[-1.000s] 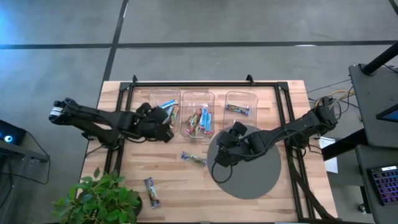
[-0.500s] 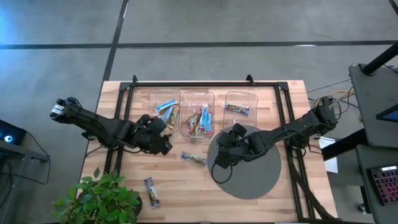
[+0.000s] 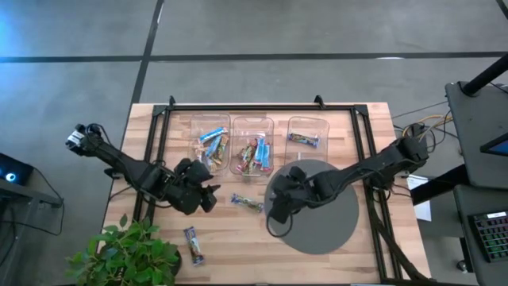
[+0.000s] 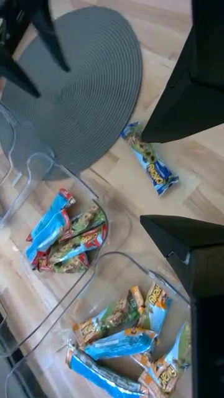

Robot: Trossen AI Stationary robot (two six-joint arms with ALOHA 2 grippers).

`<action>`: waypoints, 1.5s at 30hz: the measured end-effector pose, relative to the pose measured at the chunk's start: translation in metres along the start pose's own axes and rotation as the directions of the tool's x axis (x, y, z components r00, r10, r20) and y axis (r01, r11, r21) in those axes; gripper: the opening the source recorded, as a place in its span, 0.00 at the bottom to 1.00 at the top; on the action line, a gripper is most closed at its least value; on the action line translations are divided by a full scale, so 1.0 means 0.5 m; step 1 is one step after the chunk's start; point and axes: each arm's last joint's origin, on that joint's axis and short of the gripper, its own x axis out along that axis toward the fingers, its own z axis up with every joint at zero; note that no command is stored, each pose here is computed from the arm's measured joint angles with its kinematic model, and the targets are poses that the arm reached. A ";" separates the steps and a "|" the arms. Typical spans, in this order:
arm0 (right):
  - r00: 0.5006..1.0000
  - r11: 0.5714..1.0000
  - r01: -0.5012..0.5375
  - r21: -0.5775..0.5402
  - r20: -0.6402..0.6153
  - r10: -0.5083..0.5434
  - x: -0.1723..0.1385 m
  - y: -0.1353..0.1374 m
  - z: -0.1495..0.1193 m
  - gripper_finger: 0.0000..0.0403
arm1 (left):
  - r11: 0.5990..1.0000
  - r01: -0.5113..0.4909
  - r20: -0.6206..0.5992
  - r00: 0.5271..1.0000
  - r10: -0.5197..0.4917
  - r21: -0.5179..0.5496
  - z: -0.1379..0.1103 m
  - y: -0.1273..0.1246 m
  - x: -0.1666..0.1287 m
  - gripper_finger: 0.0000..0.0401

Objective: Pick and place Granola Bars by type
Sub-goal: Put the blue granola bar into the right transparent bin

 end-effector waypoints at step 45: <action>0.992 0.994 -0.084 -0.073 -0.105 0.076 0.211 0.088 -0.030 0.53 | 0.992 0.119 0.035 0.993 -0.117 -0.051 -0.017 -0.033 -0.023 0.46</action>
